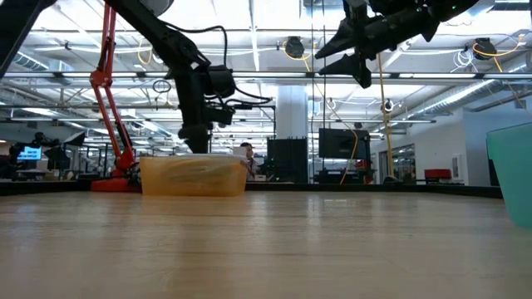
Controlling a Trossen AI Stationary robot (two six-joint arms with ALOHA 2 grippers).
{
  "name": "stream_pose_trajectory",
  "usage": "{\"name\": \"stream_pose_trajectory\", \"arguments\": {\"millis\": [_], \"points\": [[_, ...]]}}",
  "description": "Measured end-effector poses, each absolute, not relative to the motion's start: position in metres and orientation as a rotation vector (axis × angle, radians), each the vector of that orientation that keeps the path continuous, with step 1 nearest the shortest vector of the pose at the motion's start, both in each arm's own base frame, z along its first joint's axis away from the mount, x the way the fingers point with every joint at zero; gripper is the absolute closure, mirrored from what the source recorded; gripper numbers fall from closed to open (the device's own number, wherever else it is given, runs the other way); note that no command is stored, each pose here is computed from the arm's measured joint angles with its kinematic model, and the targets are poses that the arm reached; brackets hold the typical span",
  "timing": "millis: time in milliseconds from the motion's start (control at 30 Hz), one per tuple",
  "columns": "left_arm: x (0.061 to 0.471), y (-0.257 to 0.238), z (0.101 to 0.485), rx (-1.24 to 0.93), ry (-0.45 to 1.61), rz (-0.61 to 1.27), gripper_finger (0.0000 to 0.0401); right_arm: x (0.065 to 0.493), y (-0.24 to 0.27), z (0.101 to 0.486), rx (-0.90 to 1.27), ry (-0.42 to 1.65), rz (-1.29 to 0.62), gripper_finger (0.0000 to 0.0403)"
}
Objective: Pick & Place USB Port
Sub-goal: Put the light blue wire cable into the orange bin
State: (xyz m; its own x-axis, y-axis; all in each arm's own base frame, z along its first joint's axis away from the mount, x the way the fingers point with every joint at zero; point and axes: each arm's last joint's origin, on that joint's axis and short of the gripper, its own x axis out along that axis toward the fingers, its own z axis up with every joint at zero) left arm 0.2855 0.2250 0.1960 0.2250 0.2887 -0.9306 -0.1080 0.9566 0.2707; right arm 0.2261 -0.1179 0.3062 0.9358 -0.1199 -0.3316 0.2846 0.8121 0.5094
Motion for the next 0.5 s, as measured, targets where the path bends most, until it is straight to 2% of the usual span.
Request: {"name": "stream_pose_trajectory", "arguments": {"millis": [500], "points": [[0.287,0.221,0.212,0.108,1.366,0.248,0.0393,0.226,-0.119,0.307,0.583,0.288,-0.222,0.0234]]}}
